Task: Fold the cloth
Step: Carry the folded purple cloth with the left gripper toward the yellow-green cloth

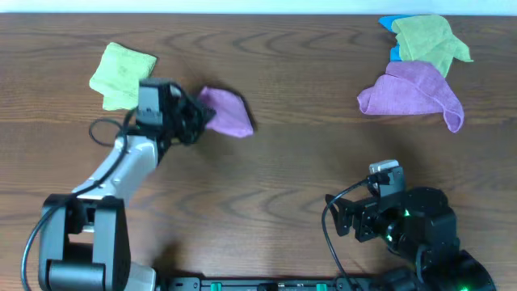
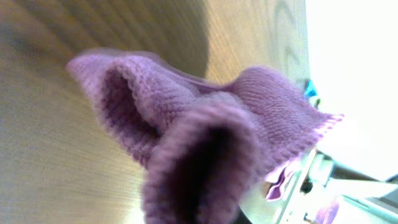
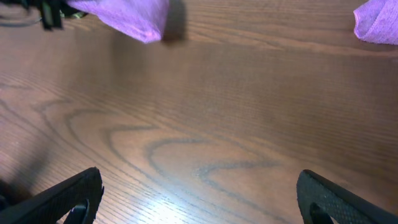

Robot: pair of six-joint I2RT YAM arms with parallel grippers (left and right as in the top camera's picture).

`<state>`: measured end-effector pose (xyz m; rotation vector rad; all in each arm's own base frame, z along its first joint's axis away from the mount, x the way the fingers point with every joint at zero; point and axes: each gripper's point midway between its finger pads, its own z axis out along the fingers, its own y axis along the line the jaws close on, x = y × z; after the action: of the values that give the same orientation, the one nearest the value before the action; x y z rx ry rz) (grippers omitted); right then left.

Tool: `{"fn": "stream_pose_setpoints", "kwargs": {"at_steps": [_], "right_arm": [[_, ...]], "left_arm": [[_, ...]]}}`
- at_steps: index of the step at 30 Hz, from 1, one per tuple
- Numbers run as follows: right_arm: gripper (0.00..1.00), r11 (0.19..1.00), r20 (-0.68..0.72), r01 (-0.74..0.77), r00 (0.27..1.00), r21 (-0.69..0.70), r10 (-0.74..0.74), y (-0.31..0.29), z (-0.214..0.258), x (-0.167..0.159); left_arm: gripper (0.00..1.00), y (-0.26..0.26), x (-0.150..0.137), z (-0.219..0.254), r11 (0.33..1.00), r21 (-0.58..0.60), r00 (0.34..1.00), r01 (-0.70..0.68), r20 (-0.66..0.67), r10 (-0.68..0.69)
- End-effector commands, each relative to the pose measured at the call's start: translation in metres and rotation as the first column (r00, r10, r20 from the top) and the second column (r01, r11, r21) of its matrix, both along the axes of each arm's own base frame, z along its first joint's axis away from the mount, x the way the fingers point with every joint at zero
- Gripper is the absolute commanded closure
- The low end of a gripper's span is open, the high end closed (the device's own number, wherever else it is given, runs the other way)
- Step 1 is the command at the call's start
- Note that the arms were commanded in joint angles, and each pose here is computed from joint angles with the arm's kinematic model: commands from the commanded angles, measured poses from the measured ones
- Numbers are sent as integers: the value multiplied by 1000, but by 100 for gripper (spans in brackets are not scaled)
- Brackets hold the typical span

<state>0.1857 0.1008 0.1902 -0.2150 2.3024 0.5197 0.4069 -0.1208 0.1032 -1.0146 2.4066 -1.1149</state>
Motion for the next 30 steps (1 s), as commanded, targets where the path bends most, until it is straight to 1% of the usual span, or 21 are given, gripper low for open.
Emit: {"fn": "stream_pose_setpoints", "kwargs": {"at_steps": [1, 7, 11, 15, 18, 25, 30], "right_arm": [[1, 1000, -5, 19, 1000, 8, -19, -2, -1, 0], [1, 1000, -5, 19, 1000, 8, -19, -2, -1, 0], [1, 1000, -6, 19, 1000, 8, -19, -2, -1, 0], [1, 1000, -6, 19, 1000, 8, -19, -2, -1, 0], [1, 1000, -6, 19, 1000, 8, -19, -2, -1, 0], [1, 1000, -6, 19, 1000, 8, -19, -2, -1, 0], [1, 1000, -6, 19, 1000, 8, -19, -2, -1, 0]], "left_arm": [[94, 22, 23, 40, 996, 71, 996, -47, 82, 41], [94, 69, 51, 84, 974, 138, 975, -180, 157, 158], [94, 100, 64, 102, 944, 175, 948, -278, 210, 240], [94, 125, 69, 104, 893, 243, 916, -378, 242, 322], [94, 143, 74, 106, 838, 297, 881, -457, 283, 380], [94, 175, 92, 116, 725, 337, 788, -601, 401, 467], [94, 182, 110, 99, 705, 335, 769, -624, 422, 480]]}}
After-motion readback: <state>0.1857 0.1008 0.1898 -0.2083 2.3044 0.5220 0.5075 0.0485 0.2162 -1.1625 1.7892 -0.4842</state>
